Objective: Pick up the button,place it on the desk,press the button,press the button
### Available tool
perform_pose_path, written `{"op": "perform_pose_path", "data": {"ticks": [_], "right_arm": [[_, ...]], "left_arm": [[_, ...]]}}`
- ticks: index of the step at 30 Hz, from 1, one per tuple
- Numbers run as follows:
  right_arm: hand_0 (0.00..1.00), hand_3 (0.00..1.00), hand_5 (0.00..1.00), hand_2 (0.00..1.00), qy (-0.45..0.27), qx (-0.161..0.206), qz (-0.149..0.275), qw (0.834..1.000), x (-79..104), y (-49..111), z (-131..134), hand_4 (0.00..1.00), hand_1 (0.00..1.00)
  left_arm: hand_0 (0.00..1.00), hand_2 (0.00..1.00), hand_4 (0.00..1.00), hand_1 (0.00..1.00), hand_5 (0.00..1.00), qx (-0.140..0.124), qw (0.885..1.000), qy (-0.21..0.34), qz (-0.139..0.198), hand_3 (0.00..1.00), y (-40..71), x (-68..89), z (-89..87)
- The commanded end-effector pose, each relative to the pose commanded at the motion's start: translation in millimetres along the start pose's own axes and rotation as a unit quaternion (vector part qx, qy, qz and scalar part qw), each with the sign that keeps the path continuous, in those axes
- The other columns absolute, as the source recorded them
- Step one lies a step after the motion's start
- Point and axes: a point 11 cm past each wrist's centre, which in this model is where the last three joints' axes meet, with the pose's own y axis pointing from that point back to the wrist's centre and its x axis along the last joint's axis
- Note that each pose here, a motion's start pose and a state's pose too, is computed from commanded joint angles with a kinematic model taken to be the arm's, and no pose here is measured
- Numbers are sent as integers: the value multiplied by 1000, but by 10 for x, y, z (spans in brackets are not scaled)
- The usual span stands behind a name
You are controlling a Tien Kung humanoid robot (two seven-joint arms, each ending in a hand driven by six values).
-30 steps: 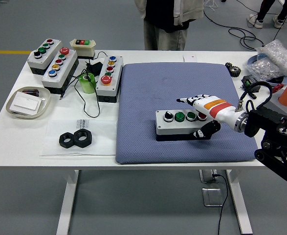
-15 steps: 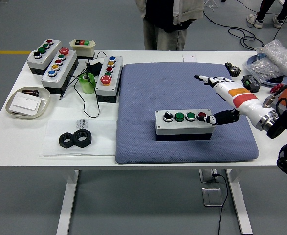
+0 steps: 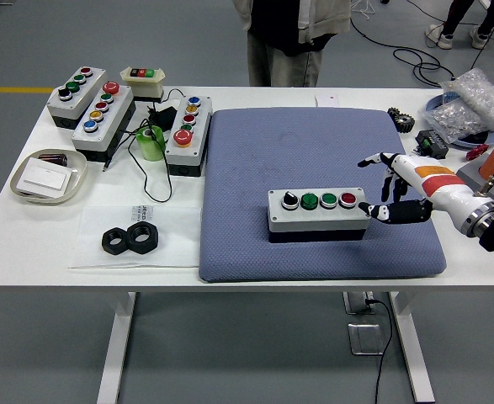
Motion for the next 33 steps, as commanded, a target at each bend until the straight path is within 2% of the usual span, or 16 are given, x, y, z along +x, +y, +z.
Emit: {"op": "perform_pose_path", "data": {"ticks": [7, 19, 33], "right_arm": [[33, 757, 412, 112, 9, 5, -28, 1000, -115, -6, -55, 757, 2], [31, 755, 434, 106, 13, -5, -46, 999, -235, -16, -10, 748, 2], [31, 749, 444, 104, 22, -22, -58, 998, -286, -34, 75, 747, 2]], "left_arm": [[683, 754, 709, 655, 998, 0, 1000, -1, 1, 790, -1, 7, -2], [683, 753, 709, 654, 998, 2, 1000, -2, 0, 790, -4, 8, -19], [683, 753, 709, 654, 998, -3, 1000, 1, 0, 789, 1, 8, 22]]}}
